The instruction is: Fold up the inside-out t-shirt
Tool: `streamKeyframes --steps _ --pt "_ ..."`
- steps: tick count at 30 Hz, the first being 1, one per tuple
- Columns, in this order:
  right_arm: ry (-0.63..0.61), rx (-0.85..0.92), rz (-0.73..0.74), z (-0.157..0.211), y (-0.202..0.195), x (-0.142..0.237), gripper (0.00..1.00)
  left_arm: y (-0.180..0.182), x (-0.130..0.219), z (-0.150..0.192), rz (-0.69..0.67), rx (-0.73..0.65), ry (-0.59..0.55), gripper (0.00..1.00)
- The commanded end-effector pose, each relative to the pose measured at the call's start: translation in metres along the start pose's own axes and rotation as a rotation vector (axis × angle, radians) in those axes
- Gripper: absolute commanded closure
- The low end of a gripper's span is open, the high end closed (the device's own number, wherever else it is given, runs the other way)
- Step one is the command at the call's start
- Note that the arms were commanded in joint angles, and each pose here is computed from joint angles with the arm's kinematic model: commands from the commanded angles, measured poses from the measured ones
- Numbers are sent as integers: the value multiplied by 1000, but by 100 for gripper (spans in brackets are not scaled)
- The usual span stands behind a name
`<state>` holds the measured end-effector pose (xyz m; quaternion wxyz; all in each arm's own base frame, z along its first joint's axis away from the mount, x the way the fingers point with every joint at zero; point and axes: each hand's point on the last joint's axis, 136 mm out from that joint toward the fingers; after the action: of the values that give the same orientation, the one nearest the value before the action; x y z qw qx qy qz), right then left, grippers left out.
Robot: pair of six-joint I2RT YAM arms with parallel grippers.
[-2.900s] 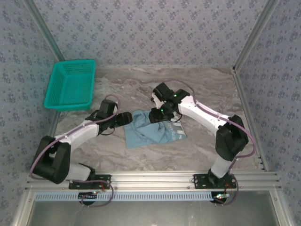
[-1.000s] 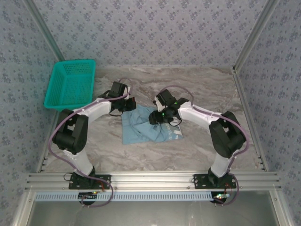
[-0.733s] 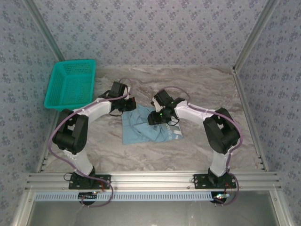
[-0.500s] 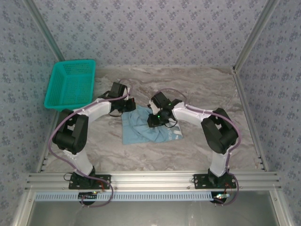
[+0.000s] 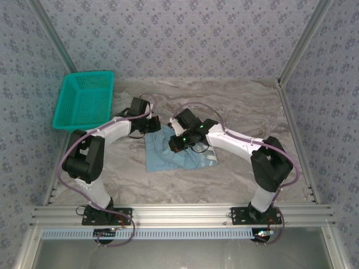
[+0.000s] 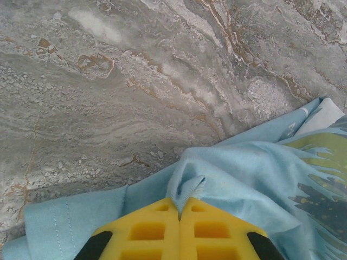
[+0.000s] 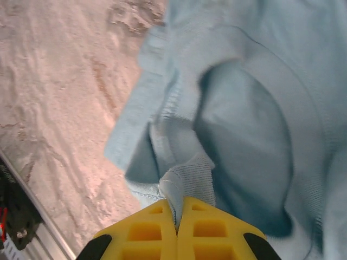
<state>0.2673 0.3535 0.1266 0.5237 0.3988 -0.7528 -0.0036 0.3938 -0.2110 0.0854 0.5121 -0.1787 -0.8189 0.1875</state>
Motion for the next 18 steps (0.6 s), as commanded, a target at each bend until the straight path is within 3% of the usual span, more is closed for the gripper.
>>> streamKeyframes --steps 1,10,15,18 --pt "-44 30 -51 -14 25 9 100 -10 4 -16 39 8 -17 100" --pt "-52 64 -167 -10 70 -34 96 8 4 -36 35 49 -47 100" --pt "22 94 -205 1 85 -67 83 28 -4 -30 26 86 -27 99" --pt "47 147 -260 6 100 -59 68 42 -5 -29 5 107 -30 97"
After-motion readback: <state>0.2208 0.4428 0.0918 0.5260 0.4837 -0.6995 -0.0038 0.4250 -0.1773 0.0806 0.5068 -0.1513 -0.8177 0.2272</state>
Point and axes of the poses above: each hand's point on the last joint's axis, 136 mm out from that joint toward the fingers, its own x axis back along the fingers, its own y axis along the line the jaws close on, z = x × y, and after that the axes turned 2 degrees about x, right-handed
